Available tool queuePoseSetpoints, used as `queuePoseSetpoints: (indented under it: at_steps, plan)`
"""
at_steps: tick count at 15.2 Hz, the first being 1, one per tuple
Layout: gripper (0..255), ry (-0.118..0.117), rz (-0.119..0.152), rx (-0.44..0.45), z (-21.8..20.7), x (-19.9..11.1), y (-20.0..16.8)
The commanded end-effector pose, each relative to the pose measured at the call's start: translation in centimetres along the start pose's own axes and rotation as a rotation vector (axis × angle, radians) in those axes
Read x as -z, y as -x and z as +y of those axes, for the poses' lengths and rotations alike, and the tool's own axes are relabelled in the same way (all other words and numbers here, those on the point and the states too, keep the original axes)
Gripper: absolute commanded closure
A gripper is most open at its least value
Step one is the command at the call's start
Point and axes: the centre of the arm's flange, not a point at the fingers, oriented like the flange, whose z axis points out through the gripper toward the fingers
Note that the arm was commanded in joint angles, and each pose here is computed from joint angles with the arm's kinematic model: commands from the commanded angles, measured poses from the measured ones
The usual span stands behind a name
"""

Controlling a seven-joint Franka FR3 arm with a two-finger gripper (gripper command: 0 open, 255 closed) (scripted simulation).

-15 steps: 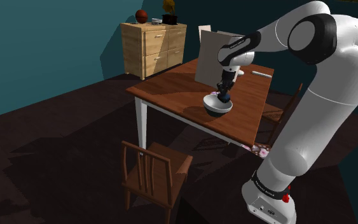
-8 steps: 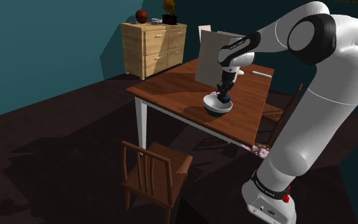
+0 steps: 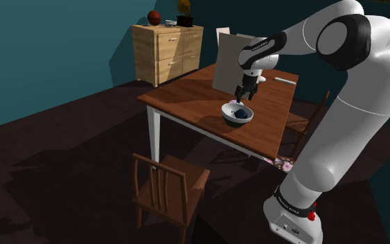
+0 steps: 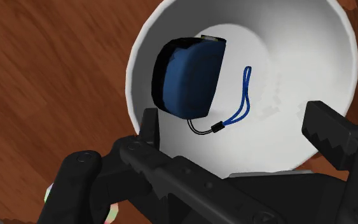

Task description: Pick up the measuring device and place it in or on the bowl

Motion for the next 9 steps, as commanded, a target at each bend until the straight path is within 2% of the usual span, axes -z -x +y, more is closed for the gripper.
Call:
queuePoseSetpoints:
  at_steps: [1,2,9]
  plan:
    - [0,0.0,-0.001,0.0,-0.1,2.4,-0.1]
    - [0,0.0,-0.001,0.0,-0.1,3.5,-0.1]
    - [0,0.0,-0.001,0.0,-0.1,3.5,-0.1]
